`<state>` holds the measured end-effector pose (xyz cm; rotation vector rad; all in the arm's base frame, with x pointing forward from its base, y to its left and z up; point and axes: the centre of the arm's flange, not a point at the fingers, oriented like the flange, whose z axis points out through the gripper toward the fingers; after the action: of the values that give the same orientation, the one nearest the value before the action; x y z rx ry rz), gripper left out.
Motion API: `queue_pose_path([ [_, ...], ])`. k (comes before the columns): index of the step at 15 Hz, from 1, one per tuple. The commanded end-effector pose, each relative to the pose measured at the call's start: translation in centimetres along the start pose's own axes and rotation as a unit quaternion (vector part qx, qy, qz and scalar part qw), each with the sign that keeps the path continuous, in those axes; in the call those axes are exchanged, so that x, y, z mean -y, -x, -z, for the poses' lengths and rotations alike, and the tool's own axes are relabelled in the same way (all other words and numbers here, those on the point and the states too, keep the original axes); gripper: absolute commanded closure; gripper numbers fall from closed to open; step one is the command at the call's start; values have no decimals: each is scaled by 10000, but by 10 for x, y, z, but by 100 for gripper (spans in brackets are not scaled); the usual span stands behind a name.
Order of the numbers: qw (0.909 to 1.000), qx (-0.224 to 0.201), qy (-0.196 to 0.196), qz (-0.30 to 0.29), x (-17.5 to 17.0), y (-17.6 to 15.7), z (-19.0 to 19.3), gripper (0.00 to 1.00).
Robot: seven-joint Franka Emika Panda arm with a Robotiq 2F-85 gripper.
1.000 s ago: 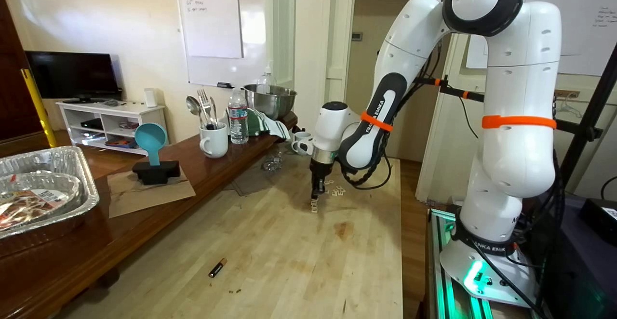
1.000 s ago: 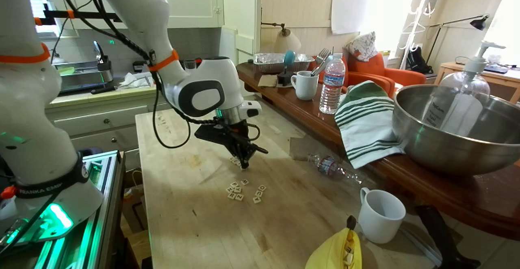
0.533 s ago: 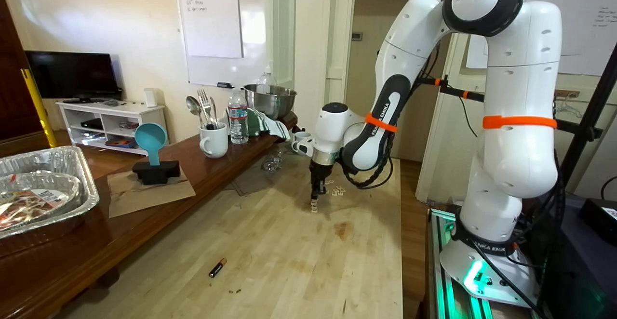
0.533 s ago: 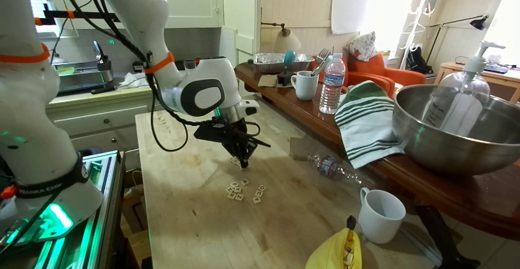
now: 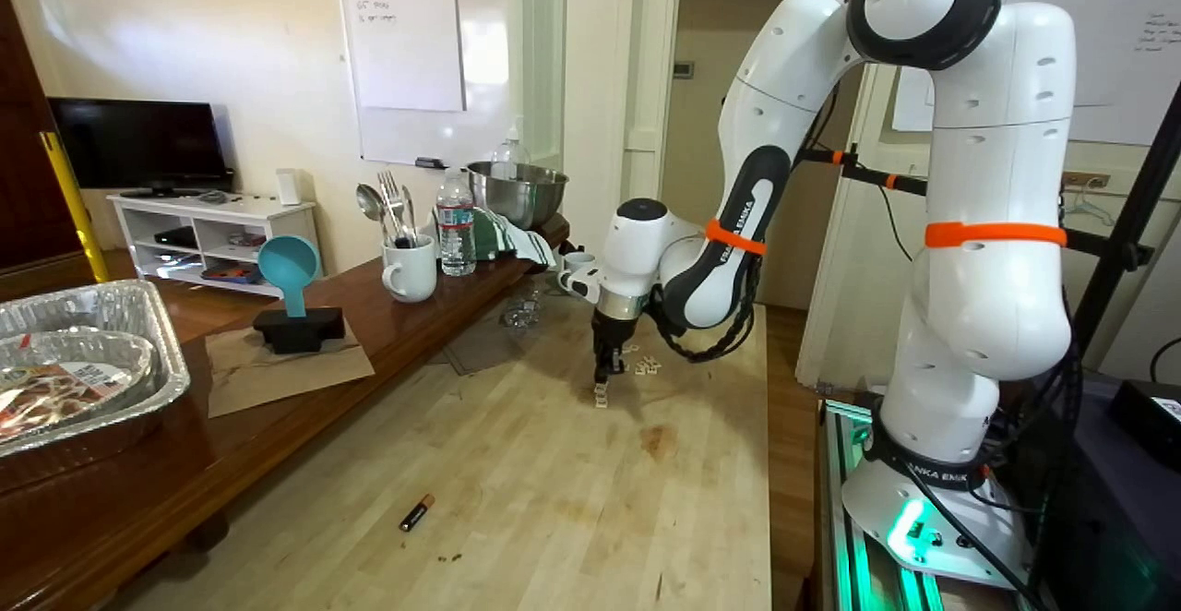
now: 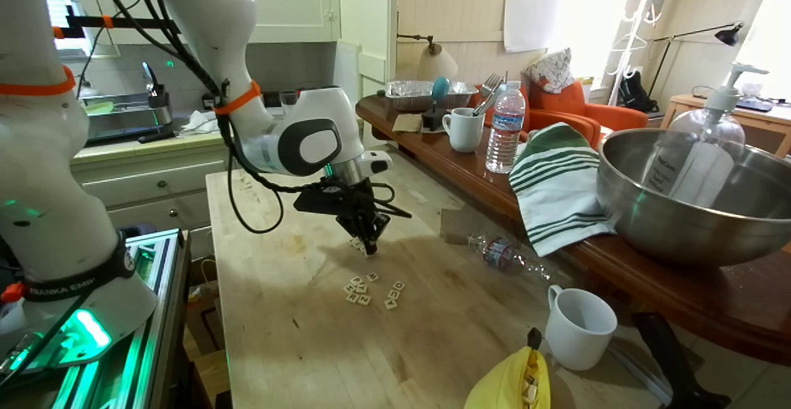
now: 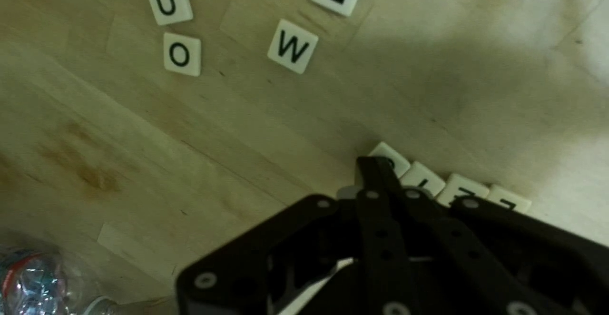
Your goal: Put one letter block into the line of letter blocks
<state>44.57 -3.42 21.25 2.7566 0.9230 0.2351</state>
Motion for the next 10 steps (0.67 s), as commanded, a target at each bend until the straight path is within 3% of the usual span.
queue_pose_path([
  [1,10000,-1,-31,46,25,5,-19,100],
  [10,9998,12,-110,-191,14,6,-6,100],
])
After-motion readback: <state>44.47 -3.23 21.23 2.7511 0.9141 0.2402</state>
